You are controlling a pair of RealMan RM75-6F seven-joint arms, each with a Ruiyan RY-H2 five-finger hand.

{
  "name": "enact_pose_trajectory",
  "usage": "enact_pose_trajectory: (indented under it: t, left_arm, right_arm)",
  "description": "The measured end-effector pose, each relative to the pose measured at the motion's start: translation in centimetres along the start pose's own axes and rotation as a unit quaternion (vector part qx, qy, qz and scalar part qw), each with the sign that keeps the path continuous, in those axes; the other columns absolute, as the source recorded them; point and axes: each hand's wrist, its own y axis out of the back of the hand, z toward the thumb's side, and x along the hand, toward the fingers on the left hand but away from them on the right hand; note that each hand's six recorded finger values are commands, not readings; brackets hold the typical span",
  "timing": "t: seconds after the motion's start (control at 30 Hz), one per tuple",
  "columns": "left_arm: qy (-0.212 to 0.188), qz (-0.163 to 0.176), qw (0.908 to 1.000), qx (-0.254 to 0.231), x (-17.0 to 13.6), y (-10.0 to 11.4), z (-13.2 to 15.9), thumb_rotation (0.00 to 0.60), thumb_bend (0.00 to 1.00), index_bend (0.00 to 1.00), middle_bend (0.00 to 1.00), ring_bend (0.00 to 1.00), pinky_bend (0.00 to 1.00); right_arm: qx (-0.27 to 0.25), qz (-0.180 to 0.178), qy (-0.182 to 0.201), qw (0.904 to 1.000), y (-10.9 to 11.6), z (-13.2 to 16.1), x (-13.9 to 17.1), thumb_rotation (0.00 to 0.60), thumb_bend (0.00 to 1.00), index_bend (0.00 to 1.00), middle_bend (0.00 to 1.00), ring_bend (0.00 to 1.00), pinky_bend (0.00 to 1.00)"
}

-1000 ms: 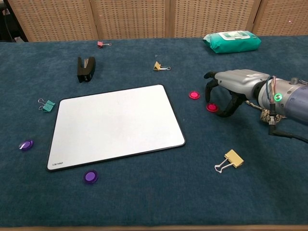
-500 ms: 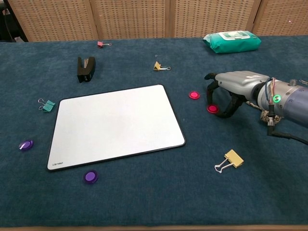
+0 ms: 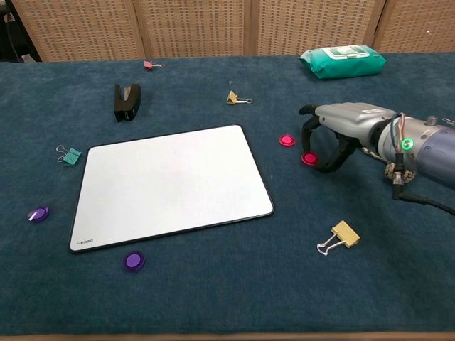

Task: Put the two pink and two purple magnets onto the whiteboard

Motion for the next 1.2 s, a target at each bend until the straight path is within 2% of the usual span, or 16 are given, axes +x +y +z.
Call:
enact_pose_trajectory:
  t: [0.2,0.47,0.73,0.87,1.1,1.2]
  left_arm:
    - [-0.001,-0.002,1.0,0.0,0.0,0.0,0.0,0.6,0.0,0.0,0.0,0.0,0.0]
    - [-0.002,-0.003,1.0,-0.001,0.0,-0.1,0.0,0.6,0.0,0.0,0.0,0.0,0.0]
    - [-0.001,-0.007,1.0,-0.002,0.0,0.0,-0.2,0.6,0.0,0.0,0.0,0.0,0.0]
    - [-0.002,-0.008,0.9999,-0.006,0.0,0.0,-0.2,0.6,0.0,0.0,0.0,0.0,0.0]
    - [-0.005,-0.01,0.9999,-0.007,-0.1,0.0,-0.1,0.6,0.0,0.0,0.0,0.0,0.0]
    - [-0.004,-0.009,0.9999,-0.007,-0.1,0.0,-0.1,0.6,0.0,0.0,0.0,0.0,0.0]
  right_arm:
    - [-0.033,-0.014,0.03,0.9989,1.7,2.8,0.4,0.6,0.49,0.54,0.0,0.0,0.0]
    - [-0.055,-0.021,0.09,0.9942,3.9,9.4,1.5,0.6,0.49,0.54,0.0,0.0,0.0]
    - [-0.043,0.0,0.137,0.9896,2.1,16.3,2.8,0.6,0.49,0.53,0.0,0.0,0.0]
    - [-0.038,0.013,0.136,0.9899,1.0,17.0,3.2,0.6,0.49,0.53,0.0,0.0,0.0]
    - [-0.032,0.02,0.128,0.9911,0.2,16.5,3.1,0.6,0.49,0.52,0.0,0.0,0.0]
    - [-0.027,0.023,0.124,0.9916,-0.2,16.2,3.1,0.6,0.49,0.48,0.0,0.0,0.0]
